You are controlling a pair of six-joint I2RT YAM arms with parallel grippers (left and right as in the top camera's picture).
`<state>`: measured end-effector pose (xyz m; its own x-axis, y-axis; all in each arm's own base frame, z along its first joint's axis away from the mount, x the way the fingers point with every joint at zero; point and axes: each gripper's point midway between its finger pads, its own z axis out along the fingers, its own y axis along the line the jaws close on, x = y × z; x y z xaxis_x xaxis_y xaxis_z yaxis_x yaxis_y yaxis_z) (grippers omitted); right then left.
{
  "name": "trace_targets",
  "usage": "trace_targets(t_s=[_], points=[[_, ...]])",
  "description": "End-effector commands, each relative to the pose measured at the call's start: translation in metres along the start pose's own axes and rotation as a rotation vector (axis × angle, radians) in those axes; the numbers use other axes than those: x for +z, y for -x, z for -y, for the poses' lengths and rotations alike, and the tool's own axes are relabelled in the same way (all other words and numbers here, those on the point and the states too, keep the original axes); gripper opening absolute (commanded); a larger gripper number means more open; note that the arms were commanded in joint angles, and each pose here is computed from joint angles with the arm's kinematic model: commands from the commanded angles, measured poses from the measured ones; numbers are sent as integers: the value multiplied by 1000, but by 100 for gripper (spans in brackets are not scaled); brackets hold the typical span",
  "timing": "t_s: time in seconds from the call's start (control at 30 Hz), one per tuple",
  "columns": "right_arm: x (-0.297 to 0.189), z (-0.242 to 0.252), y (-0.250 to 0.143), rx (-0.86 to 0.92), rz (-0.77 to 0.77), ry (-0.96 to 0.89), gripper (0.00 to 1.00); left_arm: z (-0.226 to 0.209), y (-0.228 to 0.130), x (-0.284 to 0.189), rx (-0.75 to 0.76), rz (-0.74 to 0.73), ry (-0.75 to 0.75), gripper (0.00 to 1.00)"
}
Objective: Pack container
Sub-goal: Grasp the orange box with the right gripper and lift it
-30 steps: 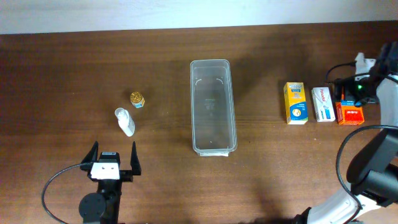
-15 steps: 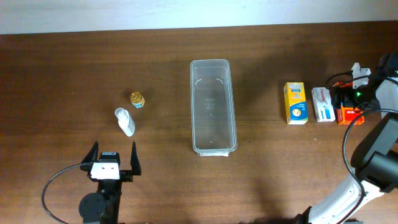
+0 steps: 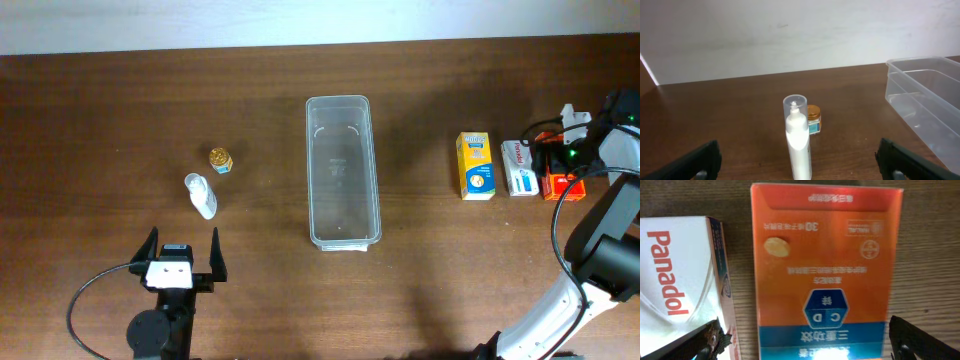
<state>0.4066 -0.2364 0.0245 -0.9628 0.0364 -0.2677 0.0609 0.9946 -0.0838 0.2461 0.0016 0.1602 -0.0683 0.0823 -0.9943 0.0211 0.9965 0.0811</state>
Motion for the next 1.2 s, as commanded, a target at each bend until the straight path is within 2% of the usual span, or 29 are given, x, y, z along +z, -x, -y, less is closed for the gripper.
trace_targets(t_s=[0.0,0.37,0.67,1.17], points=[[10,4,1,-4,-6,-3,98,1,-1,0,9,0,-9,99],[10,17,-2,34,24,13,98,1,-1,0,9,0,-9,100],[8,6,4,39,61,91,98,1,-1,0,9,0,-9,99],[17,11,-1,41,34,66,99,1,-1,0,9,0,-9,99]])
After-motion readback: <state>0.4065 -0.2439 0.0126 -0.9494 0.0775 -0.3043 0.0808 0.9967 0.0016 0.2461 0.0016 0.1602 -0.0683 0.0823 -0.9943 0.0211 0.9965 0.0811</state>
